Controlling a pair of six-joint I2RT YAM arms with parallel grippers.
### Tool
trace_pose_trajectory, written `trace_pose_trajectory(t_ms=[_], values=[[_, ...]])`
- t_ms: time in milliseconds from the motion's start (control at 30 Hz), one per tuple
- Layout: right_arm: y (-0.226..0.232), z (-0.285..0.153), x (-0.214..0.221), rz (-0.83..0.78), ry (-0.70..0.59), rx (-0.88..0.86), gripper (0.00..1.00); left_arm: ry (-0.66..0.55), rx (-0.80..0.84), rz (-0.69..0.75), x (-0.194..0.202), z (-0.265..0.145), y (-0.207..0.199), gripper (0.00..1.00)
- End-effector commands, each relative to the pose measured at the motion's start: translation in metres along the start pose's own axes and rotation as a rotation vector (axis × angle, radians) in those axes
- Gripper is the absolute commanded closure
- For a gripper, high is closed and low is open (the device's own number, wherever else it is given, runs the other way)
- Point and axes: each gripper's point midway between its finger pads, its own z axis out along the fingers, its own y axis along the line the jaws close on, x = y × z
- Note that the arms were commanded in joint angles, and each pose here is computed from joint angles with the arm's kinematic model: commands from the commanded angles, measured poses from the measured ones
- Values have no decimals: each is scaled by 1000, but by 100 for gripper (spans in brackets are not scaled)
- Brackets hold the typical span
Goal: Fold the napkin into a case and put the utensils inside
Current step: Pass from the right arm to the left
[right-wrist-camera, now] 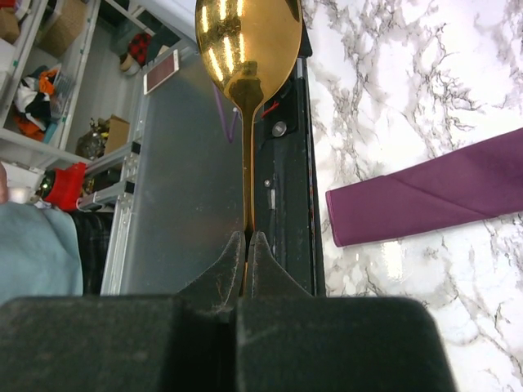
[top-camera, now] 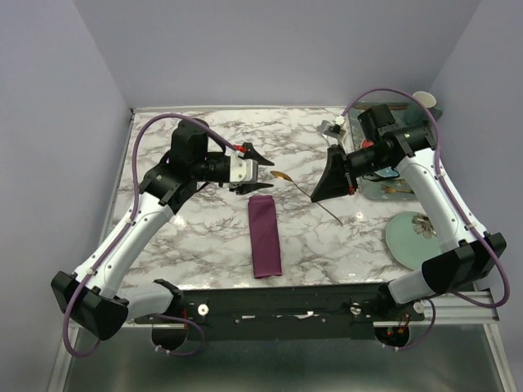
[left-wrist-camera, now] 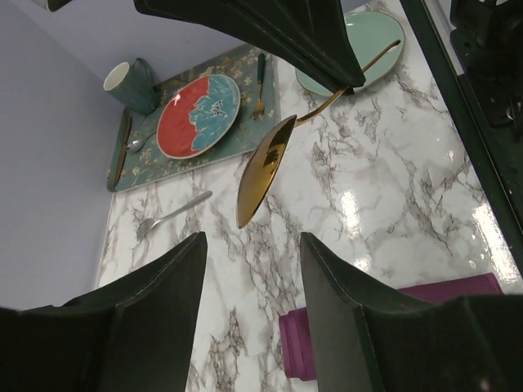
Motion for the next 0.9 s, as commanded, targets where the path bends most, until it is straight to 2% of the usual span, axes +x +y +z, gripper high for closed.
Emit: trace_pose_trajectory(t_ms=[0,267,367,500,533,567,600,633,667,767,867], values=[[21,4,7,79,2,-74,99,-46,-69,18,-14,-2,5,41],[17,10,3,116,4,-119,99,-61,-37,-28,-18,9,-10,45],[17,11,3,126,4,-129,99,-71,-27,-36,-21,10,-16,53],[16,12,2,130,5,-130,97,-61,-12,-66,-16,10,-25,87],[15,11,1,123,8,-119,89,-55,-12,-72,-15,10,-25,91],[11,10,2,115,23,-89,69,-46,-10,-80,-13,9,-26,96],[9,10,1,92,29,-70,61,-27,0,-103,-10,8,-29,100],[6,8,0,74,35,-48,56,-13,4,-109,-8,8,-30,100],[0,7,3,56,57,-1,47,10,3,-128,-3,7,-30,100],[-15,1,1,-38,73,120,34,95,64,-225,11,8,-40,100],[-36,1,5,-179,125,250,28,166,122,-358,21,10,-47,100]])
